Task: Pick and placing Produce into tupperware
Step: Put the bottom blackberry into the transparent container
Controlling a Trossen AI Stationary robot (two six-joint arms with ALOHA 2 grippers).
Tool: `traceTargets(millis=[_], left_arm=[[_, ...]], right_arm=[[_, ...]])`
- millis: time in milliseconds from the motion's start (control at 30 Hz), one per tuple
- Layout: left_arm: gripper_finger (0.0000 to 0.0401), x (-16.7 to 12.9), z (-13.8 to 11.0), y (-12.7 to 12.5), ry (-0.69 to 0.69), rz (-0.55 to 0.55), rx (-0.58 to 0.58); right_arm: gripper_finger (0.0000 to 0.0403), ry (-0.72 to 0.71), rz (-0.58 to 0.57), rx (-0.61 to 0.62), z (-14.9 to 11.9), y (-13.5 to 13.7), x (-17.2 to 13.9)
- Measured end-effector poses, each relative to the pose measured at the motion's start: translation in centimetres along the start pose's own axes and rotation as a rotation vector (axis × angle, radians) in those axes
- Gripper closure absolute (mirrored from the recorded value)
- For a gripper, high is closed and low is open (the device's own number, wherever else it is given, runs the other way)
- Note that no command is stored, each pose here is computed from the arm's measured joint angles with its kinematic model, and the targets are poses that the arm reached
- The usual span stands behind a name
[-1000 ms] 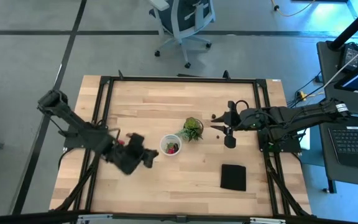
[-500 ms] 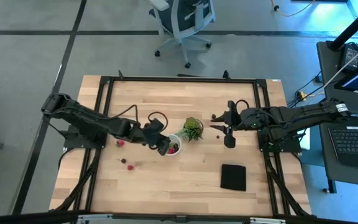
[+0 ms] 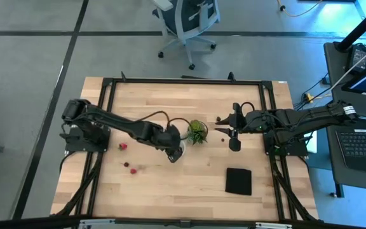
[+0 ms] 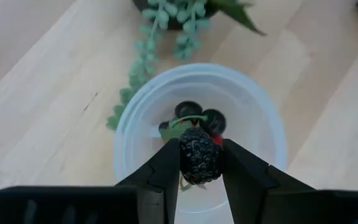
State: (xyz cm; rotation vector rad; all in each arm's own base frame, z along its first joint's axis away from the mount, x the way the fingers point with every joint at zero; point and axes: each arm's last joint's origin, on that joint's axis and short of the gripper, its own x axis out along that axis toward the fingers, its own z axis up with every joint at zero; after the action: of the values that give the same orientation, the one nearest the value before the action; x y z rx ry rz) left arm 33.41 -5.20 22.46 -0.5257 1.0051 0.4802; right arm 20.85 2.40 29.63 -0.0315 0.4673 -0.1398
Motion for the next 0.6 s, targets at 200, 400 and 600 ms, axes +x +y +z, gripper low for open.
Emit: traceTargets(millis=[200, 400, 600], left_arm=[[0.0306, 1.2, 0.8, -0.7, 0.038, 0.003, 0.015], [0.0306, 2.9, 1.0, -0.6, 0.102, 0.01, 0.013], [0.0293, 3.2, 1.0, -0.5, 0.124, 0.002, 0.007]], right_arm=[[0.0299, 0.006, 0.0, -0.005, -0.1, 0.0, 0.0], [0.0299, 0.007, 0.0, -0.008, -0.1, 0.0, 0.0], [0.0299, 0.022, -0.002, -0.012, -0.2, 0.0, 0.0]])
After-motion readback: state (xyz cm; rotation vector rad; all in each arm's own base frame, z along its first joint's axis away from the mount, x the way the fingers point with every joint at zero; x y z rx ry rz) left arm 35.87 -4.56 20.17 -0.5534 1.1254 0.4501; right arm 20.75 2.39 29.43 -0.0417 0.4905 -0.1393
